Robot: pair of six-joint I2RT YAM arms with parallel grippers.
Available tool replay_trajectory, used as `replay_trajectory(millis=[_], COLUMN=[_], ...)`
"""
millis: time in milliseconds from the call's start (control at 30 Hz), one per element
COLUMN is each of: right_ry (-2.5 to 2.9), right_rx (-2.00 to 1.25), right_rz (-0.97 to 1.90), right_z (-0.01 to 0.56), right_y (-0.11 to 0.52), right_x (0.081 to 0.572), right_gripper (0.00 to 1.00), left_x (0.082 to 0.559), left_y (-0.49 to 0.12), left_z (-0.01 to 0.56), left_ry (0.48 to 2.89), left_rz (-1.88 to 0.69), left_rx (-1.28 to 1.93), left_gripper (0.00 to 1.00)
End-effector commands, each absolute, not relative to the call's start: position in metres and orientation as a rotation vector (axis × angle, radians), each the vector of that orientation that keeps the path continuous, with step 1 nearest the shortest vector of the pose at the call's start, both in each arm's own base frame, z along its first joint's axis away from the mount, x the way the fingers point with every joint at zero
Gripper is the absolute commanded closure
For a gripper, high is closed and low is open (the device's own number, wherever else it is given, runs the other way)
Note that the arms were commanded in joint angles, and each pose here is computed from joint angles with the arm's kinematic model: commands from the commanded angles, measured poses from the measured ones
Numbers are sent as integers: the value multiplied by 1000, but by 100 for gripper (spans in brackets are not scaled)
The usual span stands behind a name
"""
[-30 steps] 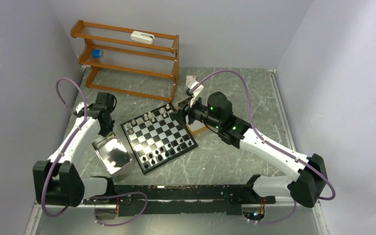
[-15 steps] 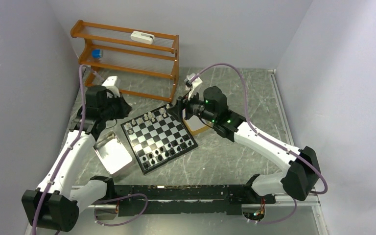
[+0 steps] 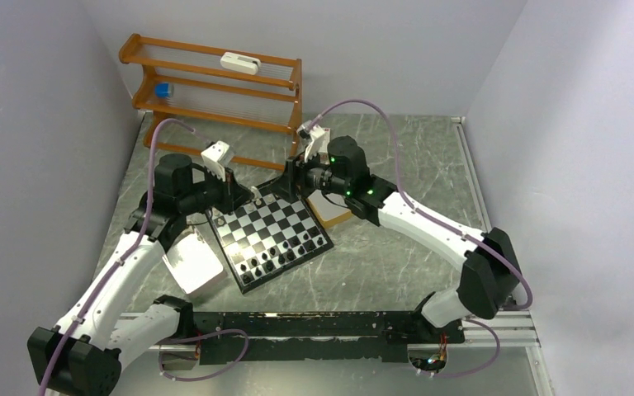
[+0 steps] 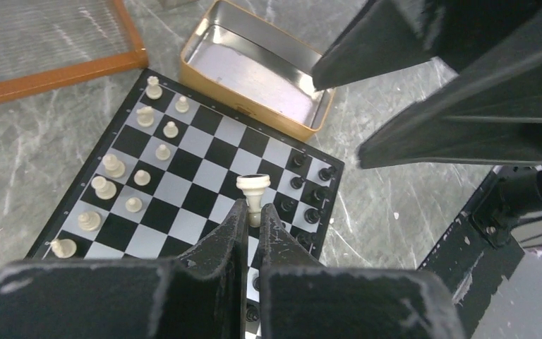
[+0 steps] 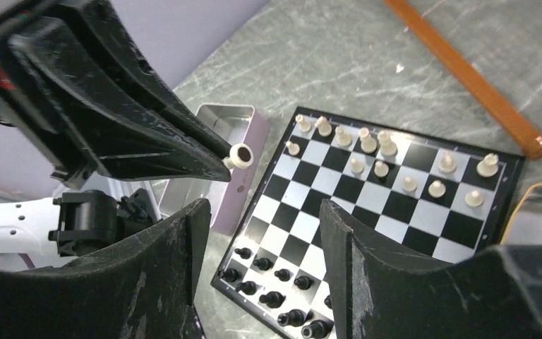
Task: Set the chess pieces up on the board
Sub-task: Place the chess piece on the chessboard.
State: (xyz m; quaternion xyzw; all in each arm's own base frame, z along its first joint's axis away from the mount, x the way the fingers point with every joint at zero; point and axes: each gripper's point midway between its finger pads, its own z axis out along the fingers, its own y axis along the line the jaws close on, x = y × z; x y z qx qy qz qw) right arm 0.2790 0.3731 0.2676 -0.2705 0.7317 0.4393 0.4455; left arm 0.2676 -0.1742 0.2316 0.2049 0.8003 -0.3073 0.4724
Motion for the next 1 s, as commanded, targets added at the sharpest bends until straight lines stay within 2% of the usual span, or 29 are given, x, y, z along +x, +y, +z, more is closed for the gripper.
replay_trajectory(millis=[0,400,700,967], right_ry=[1845,1887,1978,2003], right_rx=[-675,-699,-720,-726], right_rz=[1190,1254,1243,1198], right_z=[270,256,222,216], right_y=[385,404,399,395], right_x=[274,278,270,272], right_gripper=[38,41,43,45], left_x=[256,245,247,248], left_y=[-191,-197,-202,-202], left_z=[236,225,236,247], left_ry=[1906,1906,1880,1849], left_rz=[-843,-885,-915,-907], left_rx=[619,710,712,705], left_gripper=[95,95,95,95])
